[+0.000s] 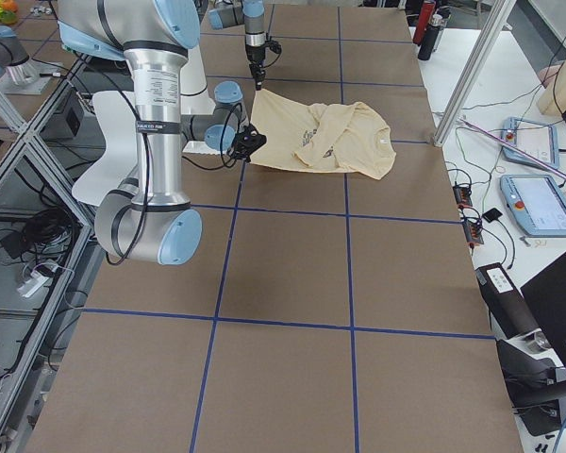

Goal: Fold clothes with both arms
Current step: 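Lift the hem with both grippers and fold it toward the collar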

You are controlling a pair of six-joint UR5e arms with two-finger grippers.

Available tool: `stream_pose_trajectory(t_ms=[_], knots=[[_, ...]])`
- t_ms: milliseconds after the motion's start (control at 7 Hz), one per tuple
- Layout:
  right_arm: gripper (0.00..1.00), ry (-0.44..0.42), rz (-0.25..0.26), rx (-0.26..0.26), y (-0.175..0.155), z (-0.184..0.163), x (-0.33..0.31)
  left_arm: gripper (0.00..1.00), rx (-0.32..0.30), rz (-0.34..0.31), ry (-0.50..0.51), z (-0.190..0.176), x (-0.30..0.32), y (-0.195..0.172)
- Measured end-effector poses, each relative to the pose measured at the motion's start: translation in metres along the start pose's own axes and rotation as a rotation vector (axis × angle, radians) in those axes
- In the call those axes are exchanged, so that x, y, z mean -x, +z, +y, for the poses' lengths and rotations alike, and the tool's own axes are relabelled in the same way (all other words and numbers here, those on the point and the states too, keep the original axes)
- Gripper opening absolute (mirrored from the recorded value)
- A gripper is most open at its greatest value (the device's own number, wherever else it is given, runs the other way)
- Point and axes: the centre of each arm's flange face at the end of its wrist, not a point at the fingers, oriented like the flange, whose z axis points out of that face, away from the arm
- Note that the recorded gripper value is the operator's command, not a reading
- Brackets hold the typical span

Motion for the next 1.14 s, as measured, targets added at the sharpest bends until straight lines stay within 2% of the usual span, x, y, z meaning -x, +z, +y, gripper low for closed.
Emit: stream_pose_trajectory(t_ms=[143,286,571,714,857,1143], knots=[[0.00,0.017,-0.015,0.008,-0.012,-0.008,0.007,0.00,0.009,0.017,0.005,0.004,-0.007,-0.006],[0.00,0.048,-0.026,0.006,-0.016,-0.025,0.024,0.00,-0.006,0.049,0.039,-0.005,-0.021,-0.014],[0.00,0.127,-0.046,0.020,-0.018,-0.073,0.075,0.00,-0.097,0.106,0.128,-0.059,-0.052,-0.037],[0.00,0.144,-0.065,0.012,-0.024,-0.094,0.096,0.00,-0.134,0.109,0.157,-0.091,-0.066,-0.042],[0.00,0.149,-0.074,-0.004,-0.029,-0.115,0.117,0.00,-0.165,0.100,0.172,-0.121,-0.077,-0.042],[0.00,0.132,-0.052,-0.053,-0.039,-0.148,0.168,0.00,-0.221,0.090,0.166,-0.165,-0.102,-0.034]])
